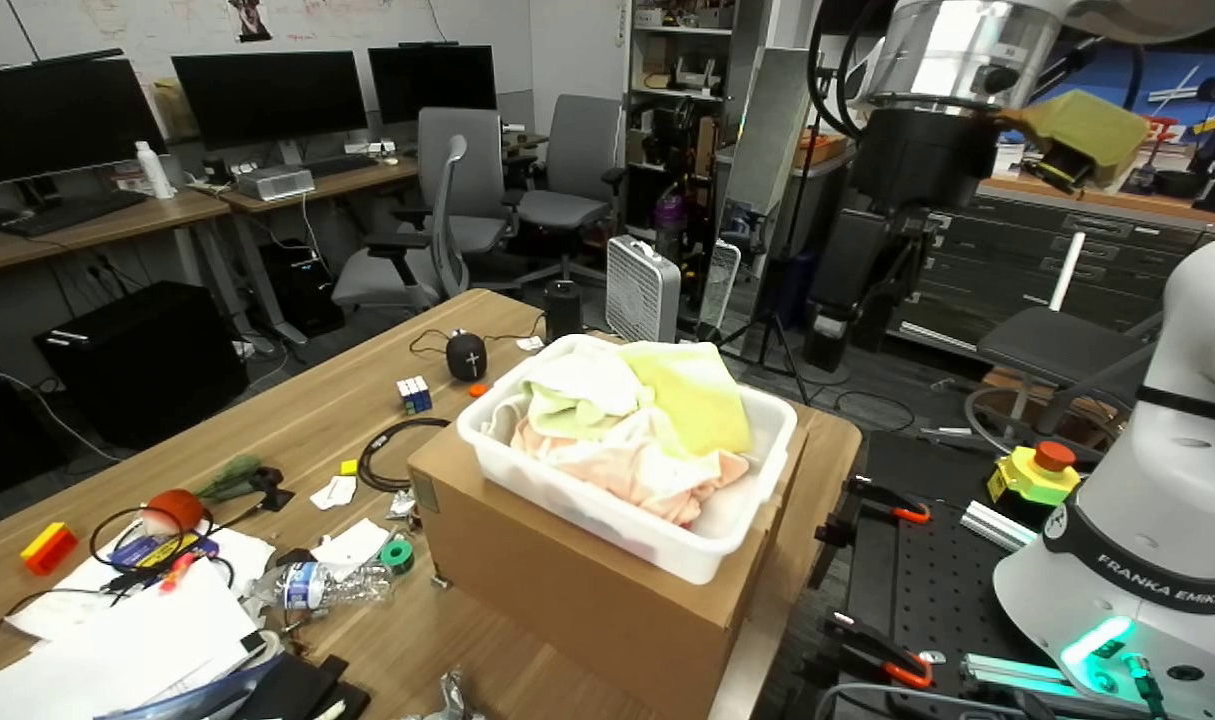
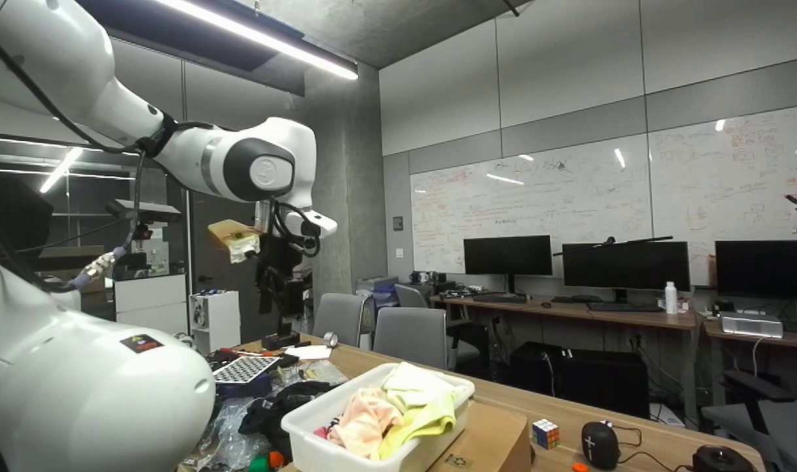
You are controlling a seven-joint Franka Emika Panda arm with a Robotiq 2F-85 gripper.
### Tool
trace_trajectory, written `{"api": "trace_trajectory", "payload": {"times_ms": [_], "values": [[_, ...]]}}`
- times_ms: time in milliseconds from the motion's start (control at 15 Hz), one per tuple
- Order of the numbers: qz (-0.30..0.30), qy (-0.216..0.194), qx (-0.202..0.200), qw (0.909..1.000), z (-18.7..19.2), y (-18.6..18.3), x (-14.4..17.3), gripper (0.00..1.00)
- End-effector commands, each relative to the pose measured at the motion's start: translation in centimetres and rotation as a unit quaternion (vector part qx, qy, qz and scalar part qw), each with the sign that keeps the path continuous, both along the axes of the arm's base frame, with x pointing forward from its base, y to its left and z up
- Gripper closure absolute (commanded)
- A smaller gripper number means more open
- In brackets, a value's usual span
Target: Take the towels and t-shirts out of the box and place them on the table
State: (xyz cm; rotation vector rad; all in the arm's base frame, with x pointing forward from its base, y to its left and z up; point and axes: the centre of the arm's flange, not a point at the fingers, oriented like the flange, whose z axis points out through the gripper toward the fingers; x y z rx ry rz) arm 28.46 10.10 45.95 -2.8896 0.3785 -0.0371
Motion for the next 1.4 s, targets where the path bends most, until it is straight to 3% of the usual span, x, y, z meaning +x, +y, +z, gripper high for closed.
{"api": "trace_trajectory", "payload": {"times_ms": [0,733,1067,1333], "values": [[-0.017,-0.031,-0.005,0.9994,0.9,0.7,0.0,0.00],[-0.089,-0.068,-0.028,0.9933,3.1,0.9,4.2,0.00],[-0.108,-0.089,-0.086,0.9864,3.3,0.2,7.4,0.00],[-0.074,-0.096,-0.138,0.9830,3.1,0.0,10.2,0.00]]}}
